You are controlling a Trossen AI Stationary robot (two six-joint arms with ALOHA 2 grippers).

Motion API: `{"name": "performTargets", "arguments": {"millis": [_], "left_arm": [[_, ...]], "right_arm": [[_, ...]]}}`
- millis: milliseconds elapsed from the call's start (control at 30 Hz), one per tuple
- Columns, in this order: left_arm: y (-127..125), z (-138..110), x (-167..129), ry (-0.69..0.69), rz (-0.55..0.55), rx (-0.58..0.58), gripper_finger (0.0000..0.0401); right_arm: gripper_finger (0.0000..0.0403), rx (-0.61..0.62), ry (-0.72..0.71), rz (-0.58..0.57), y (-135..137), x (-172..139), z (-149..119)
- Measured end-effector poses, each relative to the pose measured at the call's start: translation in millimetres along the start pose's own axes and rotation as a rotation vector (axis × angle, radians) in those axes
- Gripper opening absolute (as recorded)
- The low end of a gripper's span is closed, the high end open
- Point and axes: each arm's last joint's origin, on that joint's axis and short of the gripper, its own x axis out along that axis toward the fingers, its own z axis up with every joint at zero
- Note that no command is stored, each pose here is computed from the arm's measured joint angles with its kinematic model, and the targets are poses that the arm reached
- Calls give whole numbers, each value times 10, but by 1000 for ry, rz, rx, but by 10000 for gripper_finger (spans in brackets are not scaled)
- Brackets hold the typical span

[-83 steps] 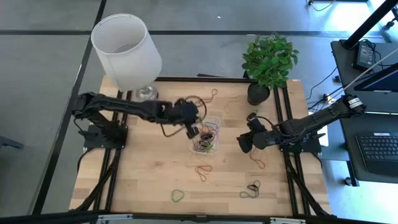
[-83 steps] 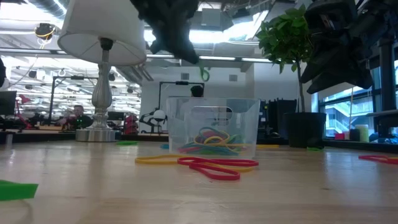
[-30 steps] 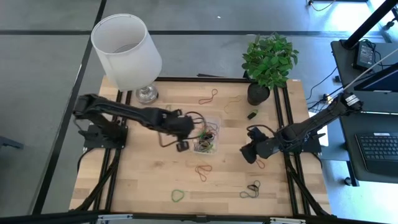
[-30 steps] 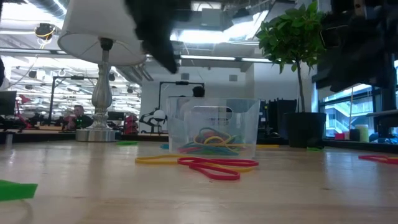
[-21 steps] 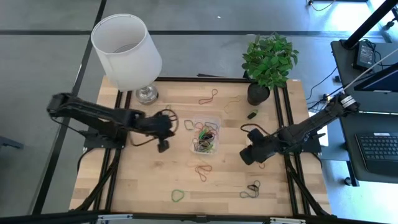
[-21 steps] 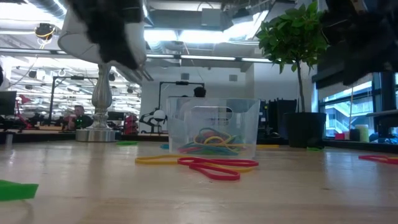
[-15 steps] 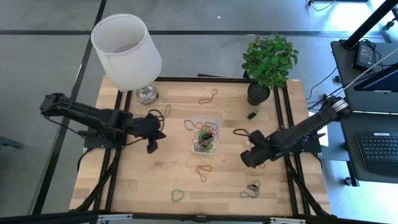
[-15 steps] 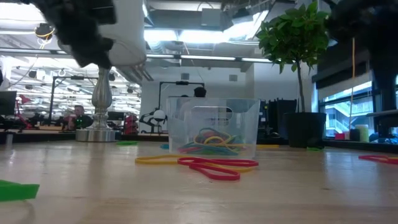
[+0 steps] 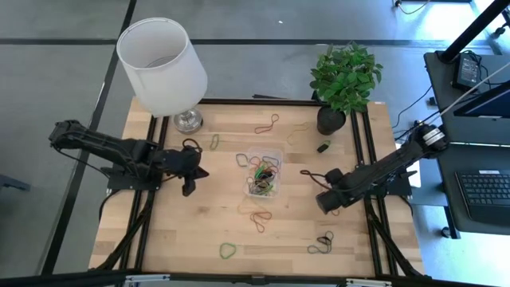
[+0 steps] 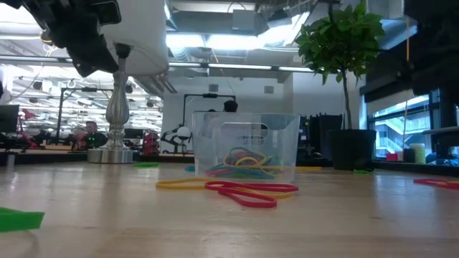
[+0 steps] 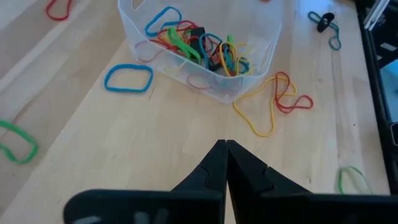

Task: Pick and place rubber bands into bin
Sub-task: Put the bottom right yellow rubber band into the bin

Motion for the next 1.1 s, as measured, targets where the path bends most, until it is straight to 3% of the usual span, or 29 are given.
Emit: {"name": "performTargets", "arguments": {"millis": [233,433,567,700,867,1100], "left_arm": [[1,-2,7,2,6,1,1],[0,-1,7,1,5,1,5],[0,0,7,0,5,1,2],[0,1,7,0,5,0,3],[-1,1,7,0,5,-1,5],[-2,4,7,-3,2,-3,2]], "right_arm": [[131,16,1,-22,-195,275,40],[178,27,-2,72,-215,550,51],[187,36,-6,86,-262,646,52],[140,29,-5,91,-247,637,52],[20,15,-1,105,-201,600,50],[5,4,20,93,-84,267,43]]}}
